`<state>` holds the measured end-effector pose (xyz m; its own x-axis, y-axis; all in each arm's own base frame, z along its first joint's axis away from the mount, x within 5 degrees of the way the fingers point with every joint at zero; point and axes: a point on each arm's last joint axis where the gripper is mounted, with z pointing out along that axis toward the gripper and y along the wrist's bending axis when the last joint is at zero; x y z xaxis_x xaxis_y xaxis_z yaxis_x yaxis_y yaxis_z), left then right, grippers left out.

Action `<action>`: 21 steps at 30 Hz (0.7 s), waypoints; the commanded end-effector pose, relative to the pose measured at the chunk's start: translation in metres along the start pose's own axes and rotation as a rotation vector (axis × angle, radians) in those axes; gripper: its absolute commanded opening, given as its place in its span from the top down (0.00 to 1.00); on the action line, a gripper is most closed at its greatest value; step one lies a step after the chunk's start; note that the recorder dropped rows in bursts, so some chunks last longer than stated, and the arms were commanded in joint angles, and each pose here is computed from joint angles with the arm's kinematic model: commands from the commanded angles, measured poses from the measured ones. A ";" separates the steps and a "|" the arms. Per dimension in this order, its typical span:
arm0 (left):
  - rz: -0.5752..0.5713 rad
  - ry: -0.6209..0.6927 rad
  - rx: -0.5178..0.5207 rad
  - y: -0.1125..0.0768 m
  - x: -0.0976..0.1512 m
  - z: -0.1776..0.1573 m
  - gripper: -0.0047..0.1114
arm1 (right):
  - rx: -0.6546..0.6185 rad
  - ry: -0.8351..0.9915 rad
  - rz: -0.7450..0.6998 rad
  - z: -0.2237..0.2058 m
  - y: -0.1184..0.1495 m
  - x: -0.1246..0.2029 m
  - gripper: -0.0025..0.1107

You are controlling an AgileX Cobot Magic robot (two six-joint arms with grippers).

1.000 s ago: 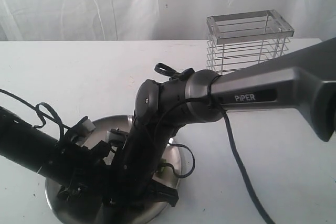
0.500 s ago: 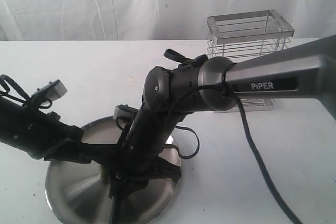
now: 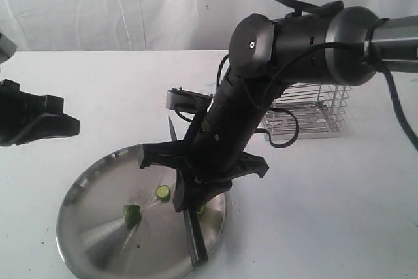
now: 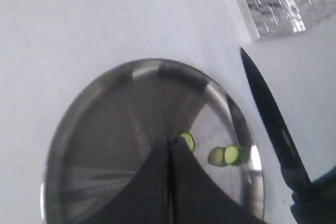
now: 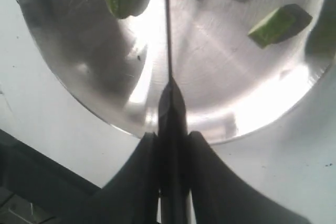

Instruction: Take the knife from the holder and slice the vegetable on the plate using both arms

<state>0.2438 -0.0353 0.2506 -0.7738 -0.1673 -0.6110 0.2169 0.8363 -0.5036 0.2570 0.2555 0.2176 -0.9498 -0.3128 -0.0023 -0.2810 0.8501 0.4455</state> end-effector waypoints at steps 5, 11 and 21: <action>-0.184 -0.388 -0.107 -0.015 0.004 -0.059 0.96 | -0.097 0.047 -0.077 0.002 -0.002 -0.003 0.98; 0.117 -0.482 -0.090 -0.048 0.024 -0.104 0.96 | -0.177 -0.011 0.029 0.023 -0.013 -0.023 0.98; 0.133 -0.357 -0.129 -0.031 0.066 -0.087 0.96 | -0.284 0.100 0.048 0.076 -0.024 -0.030 0.83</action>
<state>0.1364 -0.0262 0.2872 -0.4677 -0.1863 -0.8640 0.2194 0.9225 -0.3176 0.2807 0.2762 0.1397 -0.9393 -0.3223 0.1178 -0.1652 0.7257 0.6679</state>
